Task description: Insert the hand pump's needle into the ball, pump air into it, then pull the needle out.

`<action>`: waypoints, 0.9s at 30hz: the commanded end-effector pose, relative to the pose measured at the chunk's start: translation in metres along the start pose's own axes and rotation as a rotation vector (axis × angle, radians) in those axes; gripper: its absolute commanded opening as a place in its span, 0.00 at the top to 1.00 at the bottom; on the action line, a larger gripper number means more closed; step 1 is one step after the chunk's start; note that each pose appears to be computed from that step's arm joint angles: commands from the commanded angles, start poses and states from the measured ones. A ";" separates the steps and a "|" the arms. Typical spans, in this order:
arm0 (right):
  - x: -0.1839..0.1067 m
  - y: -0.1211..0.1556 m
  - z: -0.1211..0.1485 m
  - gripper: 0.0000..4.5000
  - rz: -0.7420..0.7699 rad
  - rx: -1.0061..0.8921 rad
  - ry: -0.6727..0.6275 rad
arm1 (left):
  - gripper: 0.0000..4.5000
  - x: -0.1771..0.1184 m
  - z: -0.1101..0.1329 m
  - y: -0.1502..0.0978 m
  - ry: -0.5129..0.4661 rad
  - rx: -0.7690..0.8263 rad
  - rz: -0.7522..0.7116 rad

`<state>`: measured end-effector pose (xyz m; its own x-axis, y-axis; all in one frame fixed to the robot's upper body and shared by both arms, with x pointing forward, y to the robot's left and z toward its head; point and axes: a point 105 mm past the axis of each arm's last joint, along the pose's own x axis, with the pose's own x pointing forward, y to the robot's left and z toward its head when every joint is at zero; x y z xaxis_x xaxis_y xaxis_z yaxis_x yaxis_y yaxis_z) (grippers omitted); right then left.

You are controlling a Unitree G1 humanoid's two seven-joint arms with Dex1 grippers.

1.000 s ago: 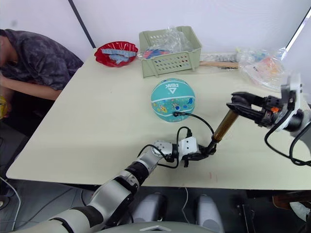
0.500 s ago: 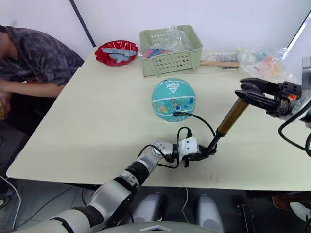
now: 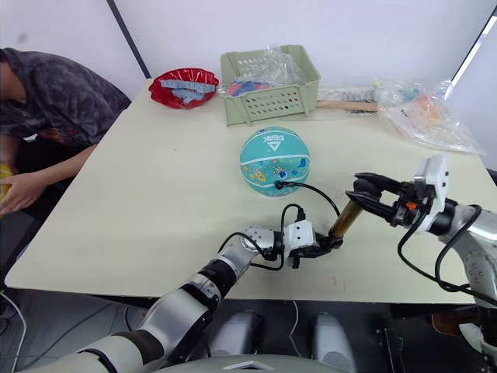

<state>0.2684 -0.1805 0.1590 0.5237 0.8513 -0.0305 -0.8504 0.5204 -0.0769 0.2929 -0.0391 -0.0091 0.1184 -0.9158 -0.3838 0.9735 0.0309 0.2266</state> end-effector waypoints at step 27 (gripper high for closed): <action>-0.026 -0.015 0.121 0.64 -0.008 -0.142 -0.177 | 0.78 -0.006 -0.046 -0.032 0.168 -0.077 -0.109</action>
<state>0.2717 -0.1971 0.2415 0.5076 0.8607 0.0387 -0.8537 0.5085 -0.1128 0.2930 -0.0429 -0.0052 0.1086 -0.9211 -0.3738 0.9719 0.0195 0.2345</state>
